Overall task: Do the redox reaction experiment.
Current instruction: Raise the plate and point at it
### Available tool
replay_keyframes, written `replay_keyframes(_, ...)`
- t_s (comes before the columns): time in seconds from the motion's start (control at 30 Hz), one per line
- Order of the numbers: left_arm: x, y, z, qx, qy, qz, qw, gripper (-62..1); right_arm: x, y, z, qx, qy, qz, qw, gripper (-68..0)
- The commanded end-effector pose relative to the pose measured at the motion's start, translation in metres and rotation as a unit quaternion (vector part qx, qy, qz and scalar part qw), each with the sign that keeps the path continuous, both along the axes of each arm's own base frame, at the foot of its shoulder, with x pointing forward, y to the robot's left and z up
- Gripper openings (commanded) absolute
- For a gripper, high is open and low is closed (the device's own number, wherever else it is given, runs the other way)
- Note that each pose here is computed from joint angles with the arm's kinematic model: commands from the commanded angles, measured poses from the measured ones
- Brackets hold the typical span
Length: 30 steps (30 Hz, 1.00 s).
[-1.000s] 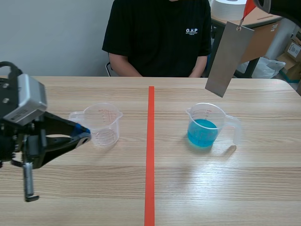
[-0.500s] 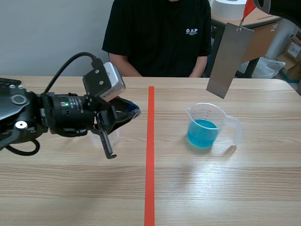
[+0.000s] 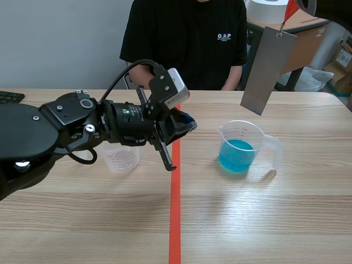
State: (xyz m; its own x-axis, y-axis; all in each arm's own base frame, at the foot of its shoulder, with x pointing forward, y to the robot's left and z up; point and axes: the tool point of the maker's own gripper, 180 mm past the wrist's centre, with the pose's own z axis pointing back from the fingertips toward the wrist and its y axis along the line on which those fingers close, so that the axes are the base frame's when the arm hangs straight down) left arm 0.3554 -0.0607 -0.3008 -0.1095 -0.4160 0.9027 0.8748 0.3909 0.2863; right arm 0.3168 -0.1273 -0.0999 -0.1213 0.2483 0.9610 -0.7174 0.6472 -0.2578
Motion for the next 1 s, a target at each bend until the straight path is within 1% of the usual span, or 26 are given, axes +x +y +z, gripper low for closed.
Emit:
replay_keyframes(0.0,0.007,-0.009,0.018,-0.021,-0.021,-0.001,0.9995,-56.2,-0.002,0.001,0.016,0.005,-0.025,0.008,0.9997,-65.8)
replay_keyframes(0.17,0.014,-0.023,0.020,-0.024,-0.027,0.004,0.9993,-56.2,-0.002,0.001,0.016,0.005,-0.025,0.008,0.9996,-65.8)
replay_keyframes(0.3,0.020,-0.031,0.024,-0.037,-0.034,0.013,0.9987,-56.2,-0.002,0.001,0.016,0.005,-0.025,0.008,0.9997,-65.8)
replay_keyframes(0.4,0.022,-0.034,0.026,-0.044,-0.034,0.015,0.9984,-56.2,-0.002,0.001,0.016,0.005,-0.025,0.008,0.9997,-65.8)
replay_keyframes(0.47,0.026,-0.035,0.027,-0.046,-0.039,0.024,0.9979,-56.2,-0.002,0.001,0.016,0.005,-0.025,0.008,0.9997,-65.8)
replay_keyframes(0.6,0.026,-0.040,0.029,-0.051,-0.038,0.022,0.9977,-56.2,-0.002,0.001,0.016,0.004,-0.024,0.007,0.9997,-65.8)
replay_keyframes(0.97,0.028,-0.059,0.049,-0.071,-0.050,0.009,0.9962,-56.2,-0.002,0.001,0.016,0.004,-0.024,0.007,0.9997,-65.8)
